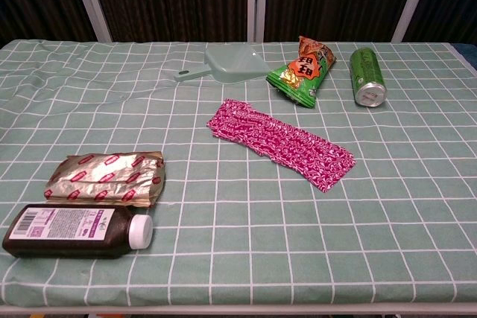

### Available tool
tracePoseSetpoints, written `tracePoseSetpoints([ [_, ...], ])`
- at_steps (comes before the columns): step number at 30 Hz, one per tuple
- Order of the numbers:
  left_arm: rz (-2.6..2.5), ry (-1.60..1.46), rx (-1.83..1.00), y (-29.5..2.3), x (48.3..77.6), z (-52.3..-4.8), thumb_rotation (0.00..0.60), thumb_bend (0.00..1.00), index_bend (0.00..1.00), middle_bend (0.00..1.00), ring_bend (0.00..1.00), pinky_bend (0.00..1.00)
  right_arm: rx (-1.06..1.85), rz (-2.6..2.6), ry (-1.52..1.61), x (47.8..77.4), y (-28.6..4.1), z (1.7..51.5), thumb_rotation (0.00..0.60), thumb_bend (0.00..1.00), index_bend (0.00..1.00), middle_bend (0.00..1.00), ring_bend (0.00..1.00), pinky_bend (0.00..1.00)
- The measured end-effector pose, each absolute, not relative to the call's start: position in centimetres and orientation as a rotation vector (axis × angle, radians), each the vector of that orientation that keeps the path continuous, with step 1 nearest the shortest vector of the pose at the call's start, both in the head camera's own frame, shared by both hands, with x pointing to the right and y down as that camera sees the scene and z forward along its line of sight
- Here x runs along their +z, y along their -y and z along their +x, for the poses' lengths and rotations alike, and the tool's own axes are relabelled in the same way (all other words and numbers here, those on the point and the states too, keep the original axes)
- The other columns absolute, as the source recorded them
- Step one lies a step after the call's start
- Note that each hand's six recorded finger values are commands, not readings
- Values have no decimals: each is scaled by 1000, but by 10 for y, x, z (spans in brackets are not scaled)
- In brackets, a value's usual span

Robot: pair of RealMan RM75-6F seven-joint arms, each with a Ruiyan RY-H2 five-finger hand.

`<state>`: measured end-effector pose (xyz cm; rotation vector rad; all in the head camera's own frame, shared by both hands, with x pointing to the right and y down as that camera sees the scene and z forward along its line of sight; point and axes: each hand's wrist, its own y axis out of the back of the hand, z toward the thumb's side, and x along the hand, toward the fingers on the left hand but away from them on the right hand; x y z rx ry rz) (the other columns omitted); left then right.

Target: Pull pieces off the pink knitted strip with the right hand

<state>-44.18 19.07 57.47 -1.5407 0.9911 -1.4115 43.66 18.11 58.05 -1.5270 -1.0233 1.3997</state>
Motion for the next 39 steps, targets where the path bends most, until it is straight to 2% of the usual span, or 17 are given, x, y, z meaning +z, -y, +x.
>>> tracePoseSetpoints([
  [13, -1539, -1011, -1410, -193, 576, -446, 600, 113, 63, 30, 0, 138, 1389, -1538, 1019, 579, -181, 430, 600, 101, 0, 21, 0, 0],
  [24, -1548, -1018, -1424, -197, 587, -449, 600, 113, 63, 30, 0, 138, 1393, -1577, 988, 589, -183, 430, 600, 101, 0, 29, 0, 0],
  [33, -1545, -1029, -1416, -197, 584, -449, 600, 114, 63, 30, 0, 138, 1386, -1586, 968, 590, -182, 426, 600, 101, 0, 35, 0, 0],
  [39, -1541, -1024, -1427, -197, 583, -449, 600, 114, 63, 30, 0, 138, 1375, -1623, 913, 596, -179, 412, 600, 149, 0, 40, 0, 0],
])
